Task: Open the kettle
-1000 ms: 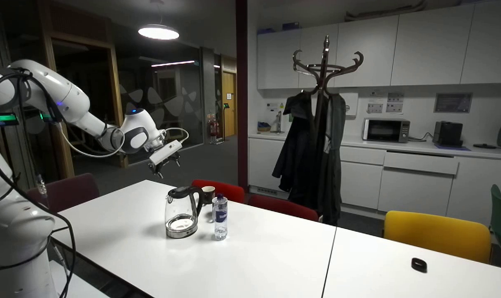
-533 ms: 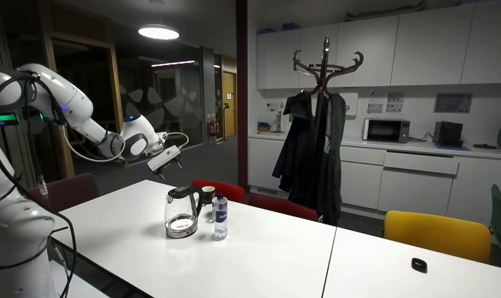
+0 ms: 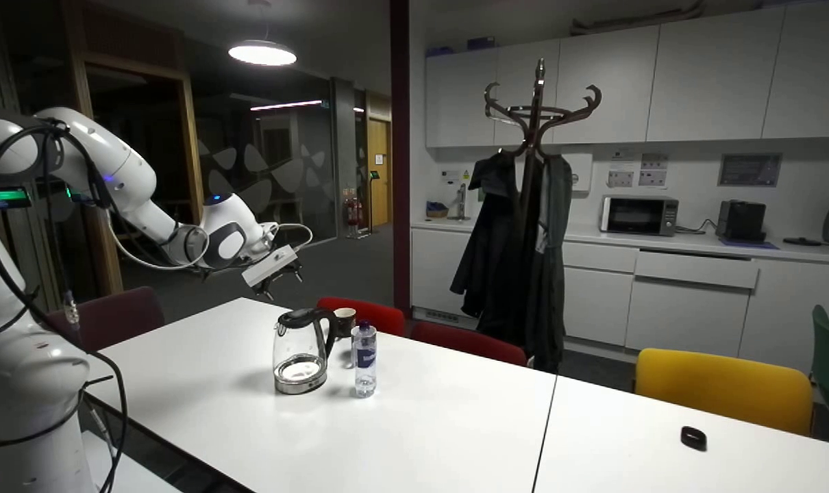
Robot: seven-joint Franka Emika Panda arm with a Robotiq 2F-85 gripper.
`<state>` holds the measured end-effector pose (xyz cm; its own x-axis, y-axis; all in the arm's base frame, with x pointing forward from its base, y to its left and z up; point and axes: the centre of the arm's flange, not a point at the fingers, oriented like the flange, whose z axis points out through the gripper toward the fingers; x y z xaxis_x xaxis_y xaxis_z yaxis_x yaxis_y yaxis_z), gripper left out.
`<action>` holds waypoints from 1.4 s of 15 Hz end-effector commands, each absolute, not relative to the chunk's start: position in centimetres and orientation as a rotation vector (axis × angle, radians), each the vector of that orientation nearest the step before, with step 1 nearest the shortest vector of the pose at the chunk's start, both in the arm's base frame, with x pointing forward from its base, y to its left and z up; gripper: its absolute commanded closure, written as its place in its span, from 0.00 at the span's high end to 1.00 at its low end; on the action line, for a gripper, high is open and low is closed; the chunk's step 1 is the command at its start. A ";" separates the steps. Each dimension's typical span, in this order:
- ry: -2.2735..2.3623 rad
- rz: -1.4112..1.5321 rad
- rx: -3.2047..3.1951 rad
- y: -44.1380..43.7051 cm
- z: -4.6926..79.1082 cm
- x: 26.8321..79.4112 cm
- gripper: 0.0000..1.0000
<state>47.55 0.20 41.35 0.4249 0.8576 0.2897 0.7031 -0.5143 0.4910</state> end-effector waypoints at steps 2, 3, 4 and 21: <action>1.346 0.758 2.371 -0.1 41.2 47.5 1.00; 1.346 0.751 2.372 -0.2 41.0 47.5 1.00; 1.341 0.750 2.371 -0.5 40.8 47.6 1.00; 1.393 0.705 2.318 -1.8 37.2 49.2 1.00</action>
